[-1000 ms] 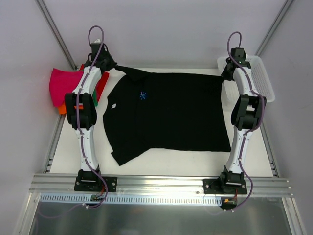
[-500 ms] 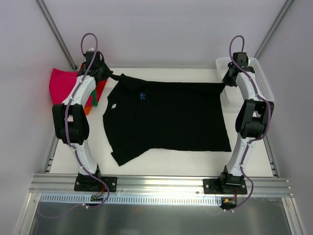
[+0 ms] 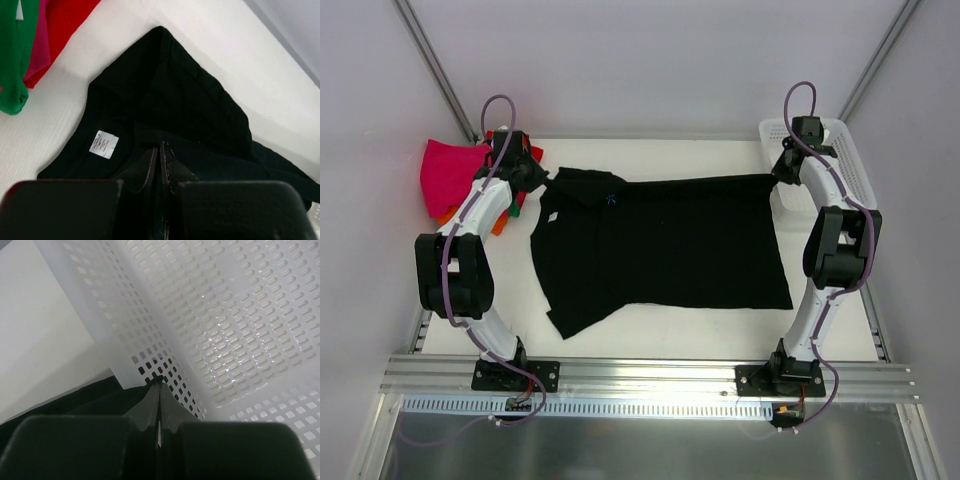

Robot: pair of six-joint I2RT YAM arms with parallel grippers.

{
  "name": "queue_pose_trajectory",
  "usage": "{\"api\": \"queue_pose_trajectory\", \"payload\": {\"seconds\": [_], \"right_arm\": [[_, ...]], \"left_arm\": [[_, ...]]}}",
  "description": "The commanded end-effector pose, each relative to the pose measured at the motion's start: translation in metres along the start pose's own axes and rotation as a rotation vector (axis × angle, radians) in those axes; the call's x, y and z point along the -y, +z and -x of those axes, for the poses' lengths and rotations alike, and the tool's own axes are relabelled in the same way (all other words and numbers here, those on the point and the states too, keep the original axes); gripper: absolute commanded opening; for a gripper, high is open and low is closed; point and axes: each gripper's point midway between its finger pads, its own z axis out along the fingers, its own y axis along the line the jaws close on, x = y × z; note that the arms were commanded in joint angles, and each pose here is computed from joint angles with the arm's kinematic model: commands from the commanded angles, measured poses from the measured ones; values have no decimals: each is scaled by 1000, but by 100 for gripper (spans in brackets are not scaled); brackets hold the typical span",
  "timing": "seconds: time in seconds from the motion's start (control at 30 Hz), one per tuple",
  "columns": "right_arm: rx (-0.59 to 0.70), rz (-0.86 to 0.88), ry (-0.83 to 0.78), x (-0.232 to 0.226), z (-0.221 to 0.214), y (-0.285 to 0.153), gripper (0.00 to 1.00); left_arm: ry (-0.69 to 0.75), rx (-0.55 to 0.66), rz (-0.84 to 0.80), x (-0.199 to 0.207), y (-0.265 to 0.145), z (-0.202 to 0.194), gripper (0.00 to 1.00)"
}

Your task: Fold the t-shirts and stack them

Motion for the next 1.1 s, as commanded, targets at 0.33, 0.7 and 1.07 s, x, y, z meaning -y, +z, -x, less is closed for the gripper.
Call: {"api": "queue_pose_trajectory", "payload": {"seconds": [0.33,0.7,1.07], "right_arm": [[17,-2,-7,-3,-2,-15,0],[169,7,4,-3,21,-54,1],[213,53,-14,-11,27,-69,0]], "left_arm": [[-29,44,-7,-3,-16,7,0],[-21,38,-21,0,-18,7,0],[-22,31,-16,-3,-14,4,0]]}}
